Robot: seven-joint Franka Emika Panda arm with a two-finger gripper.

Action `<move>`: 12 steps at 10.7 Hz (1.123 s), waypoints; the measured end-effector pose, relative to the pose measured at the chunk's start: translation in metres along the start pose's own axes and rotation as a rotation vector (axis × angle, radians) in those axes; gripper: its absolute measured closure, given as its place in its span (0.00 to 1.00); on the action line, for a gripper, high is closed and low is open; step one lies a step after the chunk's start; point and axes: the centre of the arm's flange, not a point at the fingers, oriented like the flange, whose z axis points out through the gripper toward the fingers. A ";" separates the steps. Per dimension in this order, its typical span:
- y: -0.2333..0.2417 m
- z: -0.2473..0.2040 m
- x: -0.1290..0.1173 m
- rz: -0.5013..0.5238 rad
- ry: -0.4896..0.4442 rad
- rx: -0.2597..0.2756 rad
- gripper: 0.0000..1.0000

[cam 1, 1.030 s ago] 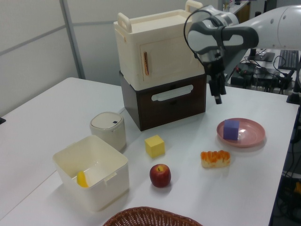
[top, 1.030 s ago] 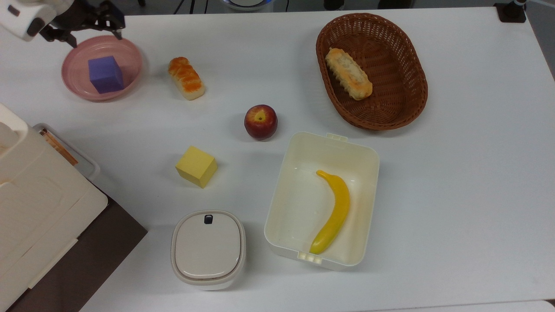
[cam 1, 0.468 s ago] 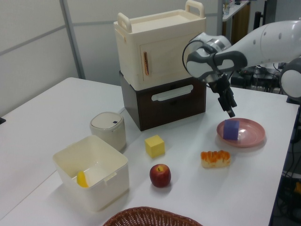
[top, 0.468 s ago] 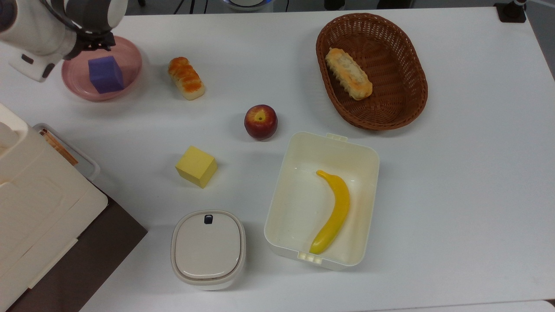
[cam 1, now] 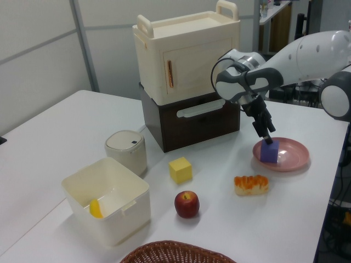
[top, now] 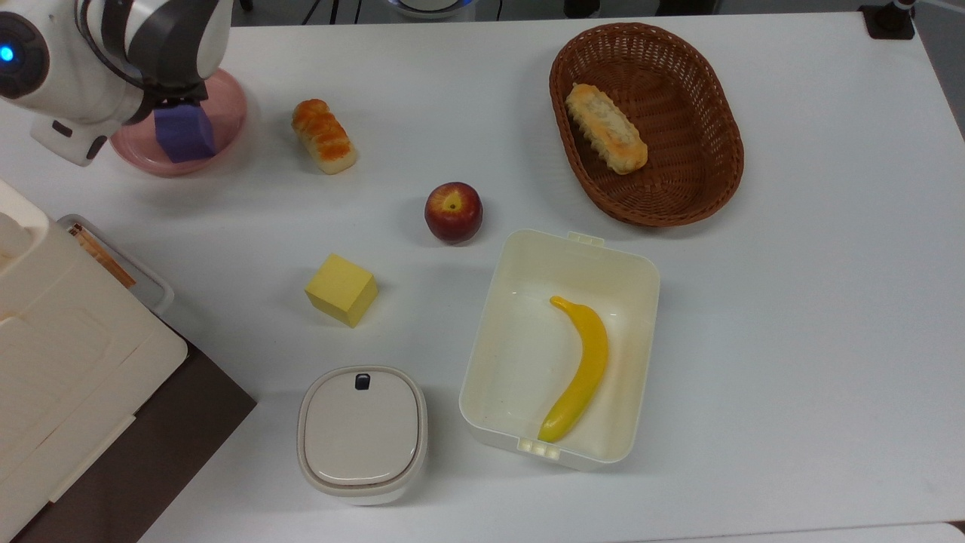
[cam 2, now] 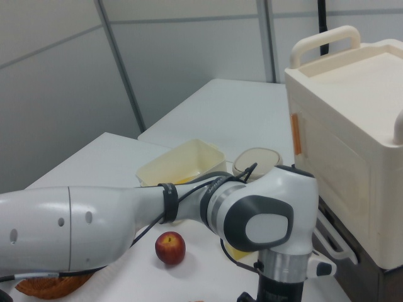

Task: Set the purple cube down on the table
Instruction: 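Lower the gripper and close it on the purple cube, then lift the purple cube off the plate and lower it beside the apple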

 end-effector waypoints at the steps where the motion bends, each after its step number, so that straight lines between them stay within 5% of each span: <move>1: 0.000 0.006 0.005 0.007 0.003 -0.004 0.00; 6: -0.004 0.018 0.017 0.018 -0.010 0.001 0.04; 9: -0.014 0.013 0.023 0.005 -0.012 -0.012 0.45; 12: -0.027 -0.006 0.022 -0.003 -0.006 -0.025 0.50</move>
